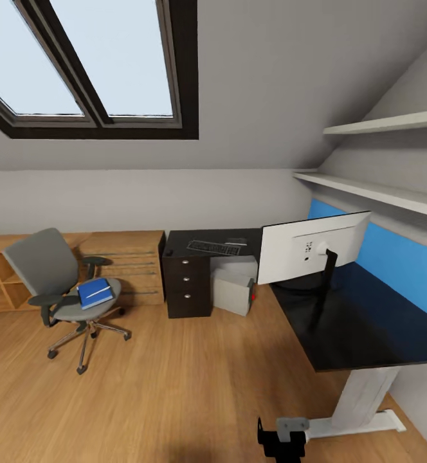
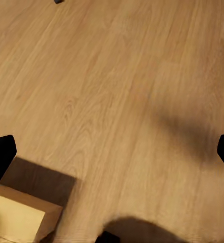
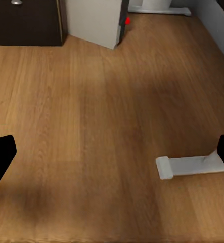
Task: In the bedroom, organize the workspace by keeping the computer under the desk, ensuring the monitor is on the desk, placing the keyboard on the desk next to the monitor, placing the mouse on the desk next to the keyboard, moving the folder from the swivel chair onto the desk next to the mouse, stacking the notebook on top of the folder with the pen on top of the notebook, and positioning the swivel chair next to the desk.
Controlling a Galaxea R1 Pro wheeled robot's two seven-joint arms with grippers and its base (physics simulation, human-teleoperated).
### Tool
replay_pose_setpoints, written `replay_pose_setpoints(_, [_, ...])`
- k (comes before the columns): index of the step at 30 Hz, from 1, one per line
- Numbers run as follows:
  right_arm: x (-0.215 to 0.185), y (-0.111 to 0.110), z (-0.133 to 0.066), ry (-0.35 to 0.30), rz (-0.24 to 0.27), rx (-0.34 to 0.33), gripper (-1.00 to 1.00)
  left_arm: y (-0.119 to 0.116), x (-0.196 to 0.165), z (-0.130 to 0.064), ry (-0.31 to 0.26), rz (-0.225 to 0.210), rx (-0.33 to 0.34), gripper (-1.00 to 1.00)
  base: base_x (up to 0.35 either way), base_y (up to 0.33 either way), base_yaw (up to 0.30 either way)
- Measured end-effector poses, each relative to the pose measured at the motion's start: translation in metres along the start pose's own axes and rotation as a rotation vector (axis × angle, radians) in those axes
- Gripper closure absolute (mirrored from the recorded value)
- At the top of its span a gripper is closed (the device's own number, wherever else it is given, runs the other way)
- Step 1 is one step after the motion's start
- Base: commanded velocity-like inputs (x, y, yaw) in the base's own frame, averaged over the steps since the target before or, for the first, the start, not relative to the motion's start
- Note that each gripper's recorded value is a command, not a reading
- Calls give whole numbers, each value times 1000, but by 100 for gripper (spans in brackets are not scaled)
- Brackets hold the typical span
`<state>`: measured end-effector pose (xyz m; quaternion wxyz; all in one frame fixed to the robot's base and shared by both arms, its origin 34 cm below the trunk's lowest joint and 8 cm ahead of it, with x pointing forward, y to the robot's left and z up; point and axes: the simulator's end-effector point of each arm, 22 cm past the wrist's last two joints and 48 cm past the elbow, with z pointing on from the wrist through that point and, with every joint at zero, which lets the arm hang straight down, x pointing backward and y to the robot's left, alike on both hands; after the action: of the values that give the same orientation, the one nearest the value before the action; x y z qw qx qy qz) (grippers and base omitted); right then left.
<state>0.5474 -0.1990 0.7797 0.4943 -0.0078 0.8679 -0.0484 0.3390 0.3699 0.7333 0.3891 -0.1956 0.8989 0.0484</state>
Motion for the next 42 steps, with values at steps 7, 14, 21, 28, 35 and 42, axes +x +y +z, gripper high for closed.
replay_pose_setpoints(7, [0, 0, 0, 0, 0, 0, -100, 0, 0, 0, 0, 0, 0, -100, -307, -199, -3])
replay_pose_setpoints(14, [0, 0, 0, 0, 0, -1, -100, 0, -1, 0, -2, 0, -1, -100, -262, -240, 0])
replay_pose_setpoints(21, [1, -5, 1, 0, -6, 4, -100, -22, 16, -2, 39, 12, 42, -100, -231, -252, 0])
replay_pose_setpoints(28, [5, -31, 4, 8, -18, 37, -100, -90, -3, 13, 125, 38, 164, -100, -62, -73, 0])
replay_pose_setpoints(35, [8, -98, 16, 31, 190, 29, -100, -160, -62, 39, 213, 31, 257, -100, -3, -3, 0])
replay_pose_setpoints(42, [-55, -165, 41, -76, 315, 61, -100, -251, -148, 36, 78, 121, 274, -100, 0, 0, 0])
